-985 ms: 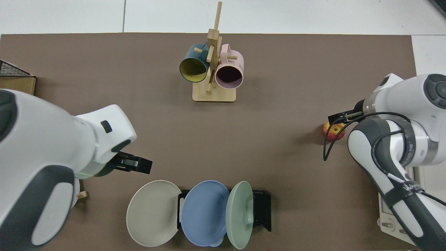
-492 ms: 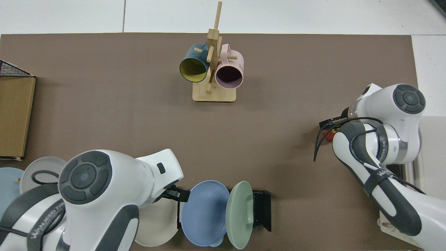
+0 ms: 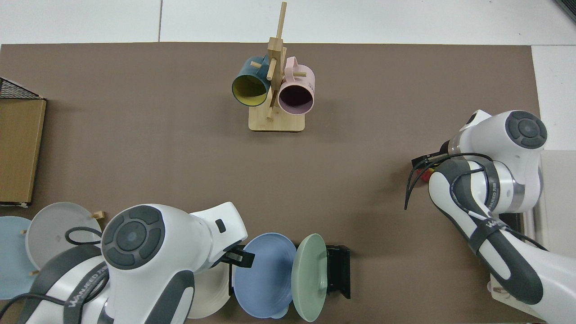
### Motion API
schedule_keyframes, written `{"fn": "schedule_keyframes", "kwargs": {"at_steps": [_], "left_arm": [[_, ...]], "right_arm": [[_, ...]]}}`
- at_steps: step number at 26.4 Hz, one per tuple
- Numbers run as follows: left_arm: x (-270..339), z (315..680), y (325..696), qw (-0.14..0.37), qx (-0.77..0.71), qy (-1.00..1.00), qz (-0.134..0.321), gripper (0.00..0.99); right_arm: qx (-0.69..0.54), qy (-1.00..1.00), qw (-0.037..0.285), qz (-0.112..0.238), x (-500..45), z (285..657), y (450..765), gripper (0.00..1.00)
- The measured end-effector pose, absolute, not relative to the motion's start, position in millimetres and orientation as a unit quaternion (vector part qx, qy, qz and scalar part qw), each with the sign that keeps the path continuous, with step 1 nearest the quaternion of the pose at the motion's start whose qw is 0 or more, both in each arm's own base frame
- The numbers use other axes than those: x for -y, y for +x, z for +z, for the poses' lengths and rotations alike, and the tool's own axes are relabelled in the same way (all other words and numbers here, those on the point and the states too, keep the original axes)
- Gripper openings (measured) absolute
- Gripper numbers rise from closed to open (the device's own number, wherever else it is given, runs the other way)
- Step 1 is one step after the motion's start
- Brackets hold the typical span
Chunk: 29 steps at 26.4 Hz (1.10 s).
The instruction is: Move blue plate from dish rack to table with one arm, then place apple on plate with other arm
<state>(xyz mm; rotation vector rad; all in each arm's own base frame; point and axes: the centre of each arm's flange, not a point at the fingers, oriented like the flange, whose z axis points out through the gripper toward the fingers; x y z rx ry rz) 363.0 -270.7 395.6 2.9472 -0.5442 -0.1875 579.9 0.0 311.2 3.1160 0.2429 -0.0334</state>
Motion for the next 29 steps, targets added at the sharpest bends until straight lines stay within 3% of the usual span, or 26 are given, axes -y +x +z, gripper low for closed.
{"fn": "schedule_keyframes", "kwargs": {"at_steps": [10,12,13,14,15,16,18,21,22,29], "left_arm": [[278.1,392.3,357.0,0.069,0.181,0.979,-0.063,0.965],[280.0,391.9,355.6,0.068,0.174,0.980,-0.064,0.868],[281.1,391.7,354.7,0.067,0.172,0.981,-0.064,0.753],[282.3,391.5,353.8,0.066,0.170,0.981,-0.065,0.718],[283.5,391.3,352.9,0.066,0.168,0.981,-0.065,0.604],[284.2,391.2,352.4,0.065,0.167,0.982,-0.065,0.577],[285.0,391.0,351.7,0.065,0.166,0.982,-0.065,0.379],[284.8,391.1,351.9,0.065,0.166,0.982,-0.065,0.238],[284.6,391.8,352.5,0.065,0.165,0.982,-0.065,0.137],[285.6,413.1,362.2,0.073,0.165,0.982,-0.058,0.110]], "right_arm": [[-0.081,0.997,0.008,-0.014,-0.1,306.6,577.5,0.98],[-0.084,0.996,0.008,-0.011,-0.8,305.4,577.1,0.94],[-0.086,0.996,0.008,-0.010,-1.3,304.9,577.0,0.92],[-0.089,0.996,0.008,-0.009,-2.2,304.2,576.6,0.81],[-0.090,0.996,0.008,-0.008,-3.2,304.6,576.7,0.73],[-0.091,0.996,0.009,-0.007,-4.1,305.1,576.9,0.72],[-0.094,0.996,0.009,-0.003,-7.1,306.6,578.1,0.72],[-0.100,0.995,0.009,0.007,-14.8,317.1,584.5,0.72],[-0.103,0.995,0.009,0.008,-18.0,323.3,587.5,0.72],[-0.085,0.996,0.006,0.027,-22.4,390.9,607.1,0.72]]}}
